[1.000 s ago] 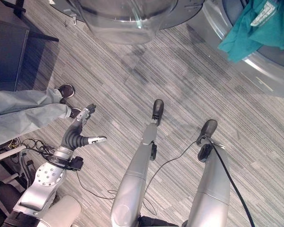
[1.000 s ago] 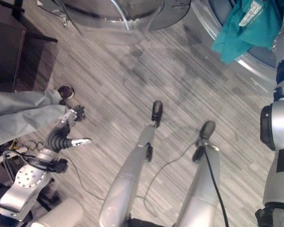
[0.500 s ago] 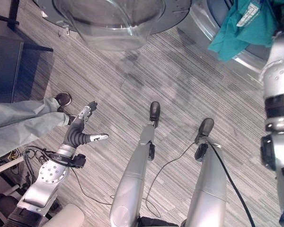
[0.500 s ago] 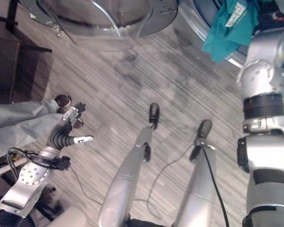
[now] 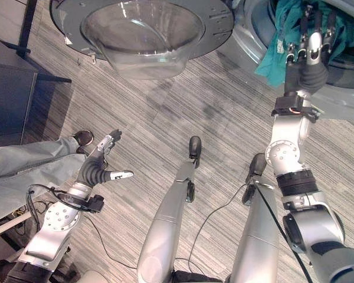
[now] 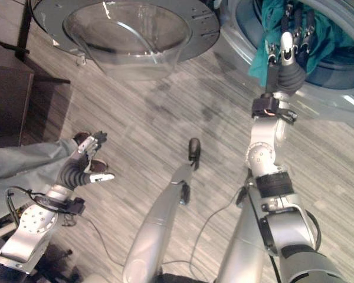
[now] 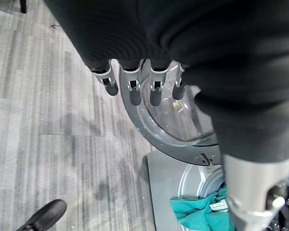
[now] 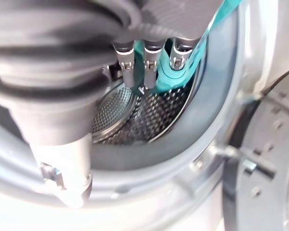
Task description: Grab the laundry basket,head to the washer,open it,put in the laundry and shut it.
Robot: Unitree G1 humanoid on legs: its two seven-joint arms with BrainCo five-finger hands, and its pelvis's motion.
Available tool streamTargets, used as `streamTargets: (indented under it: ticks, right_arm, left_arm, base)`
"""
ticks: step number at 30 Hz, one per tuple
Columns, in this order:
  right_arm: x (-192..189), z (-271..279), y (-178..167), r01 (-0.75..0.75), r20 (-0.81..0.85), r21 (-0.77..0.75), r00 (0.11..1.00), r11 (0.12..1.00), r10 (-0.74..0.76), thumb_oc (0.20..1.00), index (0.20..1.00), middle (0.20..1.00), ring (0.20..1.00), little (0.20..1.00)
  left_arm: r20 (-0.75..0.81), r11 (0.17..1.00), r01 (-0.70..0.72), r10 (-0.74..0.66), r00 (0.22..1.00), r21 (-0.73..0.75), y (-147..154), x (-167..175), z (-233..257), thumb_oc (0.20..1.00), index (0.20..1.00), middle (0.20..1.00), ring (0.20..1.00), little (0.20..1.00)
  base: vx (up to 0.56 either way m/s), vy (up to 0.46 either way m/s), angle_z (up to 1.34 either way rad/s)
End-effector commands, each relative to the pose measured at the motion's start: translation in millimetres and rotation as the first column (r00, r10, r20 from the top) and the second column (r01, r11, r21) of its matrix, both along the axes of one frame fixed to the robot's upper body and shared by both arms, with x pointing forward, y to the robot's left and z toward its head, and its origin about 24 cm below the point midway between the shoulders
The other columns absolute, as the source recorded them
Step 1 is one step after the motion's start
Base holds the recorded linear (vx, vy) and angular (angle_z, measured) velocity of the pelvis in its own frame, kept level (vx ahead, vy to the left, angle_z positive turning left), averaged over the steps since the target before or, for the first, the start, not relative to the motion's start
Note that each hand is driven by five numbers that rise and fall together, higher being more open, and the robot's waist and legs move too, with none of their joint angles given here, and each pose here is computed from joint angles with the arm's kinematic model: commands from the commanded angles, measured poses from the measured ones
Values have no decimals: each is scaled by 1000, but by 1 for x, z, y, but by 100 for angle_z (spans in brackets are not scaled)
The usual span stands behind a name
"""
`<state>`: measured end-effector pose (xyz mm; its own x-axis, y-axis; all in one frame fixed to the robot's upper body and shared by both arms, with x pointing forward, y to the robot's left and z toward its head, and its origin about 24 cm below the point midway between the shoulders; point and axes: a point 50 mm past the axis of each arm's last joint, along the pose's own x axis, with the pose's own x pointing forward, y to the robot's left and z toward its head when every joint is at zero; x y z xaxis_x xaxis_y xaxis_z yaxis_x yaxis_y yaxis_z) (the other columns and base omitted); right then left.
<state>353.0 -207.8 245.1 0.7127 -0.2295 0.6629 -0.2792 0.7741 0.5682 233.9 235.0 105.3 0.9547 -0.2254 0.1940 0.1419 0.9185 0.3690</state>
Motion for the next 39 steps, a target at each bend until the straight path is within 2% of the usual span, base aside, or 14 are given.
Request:
streamTargets:
  ticks: [1,5,8,14,19,20,21,22,23,25,28,32,36,39]
  right_arm:
    - [-2,20,-9,86,31,-69,996,994,-84,1000,1000,1000,1000,1000]
    - [10,-9,-32,153,-114,100,983,983,-141,1000,1000,1000,1000,1000]
    - [9,9,-50,213,-87,153,976,965,-201,1000,1000,1000,1000,1000]
    - [-6,129,-110,539,-84,-49,837,841,-541,1000,1000,1000,1000,1000]
    - [-17,177,-129,642,-158,-326,687,694,-709,1000,1000,1000,1000,1000]
    - [-20,187,-128,648,-143,-474,611,596,-779,1000,1000,1000,1000,1000]
    - [-14,190,-121,548,-52,-772,448,321,-893,1000,1000,1000,1000,1000]
    - [-13,197,-114,482,47,-864,370,149,-928,1000,1000,1000,1000,1000]
    - [-14,200,-112,481,56,-866,368,138,-928,1000,1000,1000,1000,1000]
    - [-7,203,-95,316,325,-915,205,-251,-923,1000,1000,1000,1000,1000]
    - [-2,191,-97,342,291,-917,221,-205,-931,1000,1000,1000,1000,1000]
    - [4,165,-111,366,115,-931,248,-17,-962,1000,1000,1000,1000,1000]
    - [0,155,-122,463,89,-886,163,-3,-983,1000,1000,1000,1000,1000]
    - [-3,156,-124,451,202,-880,69,-150,-977,1000,1000,1000,1000,1000]
  left_arm:
    - [32,998,-16,18,999,-67,2,-10,1,1000,1000,1000,1000,1000]
    - [51,993,-59,65,997,-100,7,-11,3,1000,1000,1000,1000,1000]
    - [53,992,-62,68,996,-109,8,-12,4,1000,1000,1000,1000,1000]
    - [78,997,-9,15,997,-72,7,-8,16,1000,1000,1000,1000,1000]
    - [60,997,26,-22,998,-68,4,-7,18,1000,1000,1000,1000,1000]
    - [50,997,29,-26,998,-71,3,-6,16,1000,1000,1000,1000,1000]
    - [35,998,38,-36,999,-55,3,-5,16,1000,1000,1000,1000,1000]
    - [35,997,44,-42,999,-57,3,-6,17,1000,1000,1000,1000,1000]
    - [37,997,44,-42,998,-65,2,-5,17,1000,1000,1000,1000,1000]
    - [43,995,49,-45,998,-89,0,-10,20,1000,1000,1000,1000,1000]
    - [67,996,57,-52,996,-73,-3,-12,24,1000,1000,1000,1000,1000]
    - [61,995,47,-42,997,-85,-2,-13,23,1000,1000,1000,1000,1000]
    - [88,993,20,-10,996,-115,-3,-10,24,1000,1000,1000,1000,1000]
    - [94,993,9,2,996,-116,-3,-9,22,1000,1000,1000,1000,1000]
  base:
    - [0,0,0]
    - [17,-36,4]
    - [17,-41,-3]
    - [7,-47,3]
    - [10,-58,5]
    - [17,-90,6]
    - [7,-118,6]
    - [3,-92,0]
    - [-7,-68,-6]
    - [9,-81,0]
    - [10,-68,5]
    - [-4,-29,3]
    - [-8,8,2]
    - [-8,11,0]
